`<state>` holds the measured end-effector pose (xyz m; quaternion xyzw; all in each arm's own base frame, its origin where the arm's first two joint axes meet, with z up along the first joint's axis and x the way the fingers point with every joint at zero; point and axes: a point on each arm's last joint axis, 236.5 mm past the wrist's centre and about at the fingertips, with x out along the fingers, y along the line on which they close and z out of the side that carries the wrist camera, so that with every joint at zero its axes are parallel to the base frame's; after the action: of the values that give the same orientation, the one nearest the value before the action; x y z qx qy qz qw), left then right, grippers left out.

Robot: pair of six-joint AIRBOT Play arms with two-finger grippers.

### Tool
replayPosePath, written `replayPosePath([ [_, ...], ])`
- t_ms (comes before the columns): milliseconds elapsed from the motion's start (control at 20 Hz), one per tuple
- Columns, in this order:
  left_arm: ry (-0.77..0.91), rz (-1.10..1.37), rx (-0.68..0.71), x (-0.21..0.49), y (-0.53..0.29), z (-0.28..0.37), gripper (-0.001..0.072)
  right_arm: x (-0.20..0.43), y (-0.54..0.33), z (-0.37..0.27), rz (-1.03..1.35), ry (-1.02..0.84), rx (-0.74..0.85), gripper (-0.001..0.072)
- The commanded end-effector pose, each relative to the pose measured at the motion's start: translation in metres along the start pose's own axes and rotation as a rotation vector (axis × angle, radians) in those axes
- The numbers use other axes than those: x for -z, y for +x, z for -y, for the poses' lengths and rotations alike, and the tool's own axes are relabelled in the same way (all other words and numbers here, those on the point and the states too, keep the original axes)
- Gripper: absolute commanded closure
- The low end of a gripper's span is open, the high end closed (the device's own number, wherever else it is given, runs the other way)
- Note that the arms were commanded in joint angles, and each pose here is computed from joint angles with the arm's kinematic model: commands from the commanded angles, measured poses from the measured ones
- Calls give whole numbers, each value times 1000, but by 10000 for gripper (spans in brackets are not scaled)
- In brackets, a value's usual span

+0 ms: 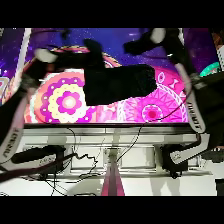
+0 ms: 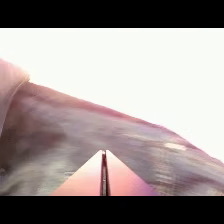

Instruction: Fold the clothes and pants, and hang the long-sleeved shirts on hangers.

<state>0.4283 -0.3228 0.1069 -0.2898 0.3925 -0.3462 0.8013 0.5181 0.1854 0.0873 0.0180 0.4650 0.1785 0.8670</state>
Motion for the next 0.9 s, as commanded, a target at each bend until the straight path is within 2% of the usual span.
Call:
replayPosePath([
  [0, -59, 205, -2, 21, 89, 48, 607, -8, -42, 70, 34, 104, 81, 692],
  [50, -52, 253, -15, 28, 105, 56, 195, -8, -46, 83, 40, 125, 96, 692],
  [100, -48, 285, -18, 33, 114, 64, 17, -8, -50, 98, 43, 145, 114, 693],
  [150, -38, 286, -8, 38, 117, 73, -5, -7, -53, 114, 45, 161, 137, 693],
  [350, 135, 291, 4, 18, 97, 86, -2, 9, -71, 185, 21, 158, 261, 693],
  [500, 243, 254, 8, -6, 65, 86, -2, 66, -63, 239, -112, 258, 285, 694],
  [550, 276, 236, 1, -13, 54, 83, -2, 94, -52, 245, -183, 311, 238, 695],
  [600, 297, 218, -7, -18, 44, 79, -1, 121, -36, 234, -248, 339, 108, 695],
  [700, 323, 183, -28, -24, 30, 68, -1, 141, -15, 187, -253, 430, -258, 689],
  [750, 322, 165, -37, -26, 25, 61, 0, 140, -7, 175, -215, 517, -367, 472],
  [800, 320, 148, -46, -27, 22, 54, 0, 142, 1, 172, -195, 587, -403, 129],
  [850, 314, 134, -53, -27, 20, 48, 0, 149, 11, 170, -197, 628, -401, 44],
])
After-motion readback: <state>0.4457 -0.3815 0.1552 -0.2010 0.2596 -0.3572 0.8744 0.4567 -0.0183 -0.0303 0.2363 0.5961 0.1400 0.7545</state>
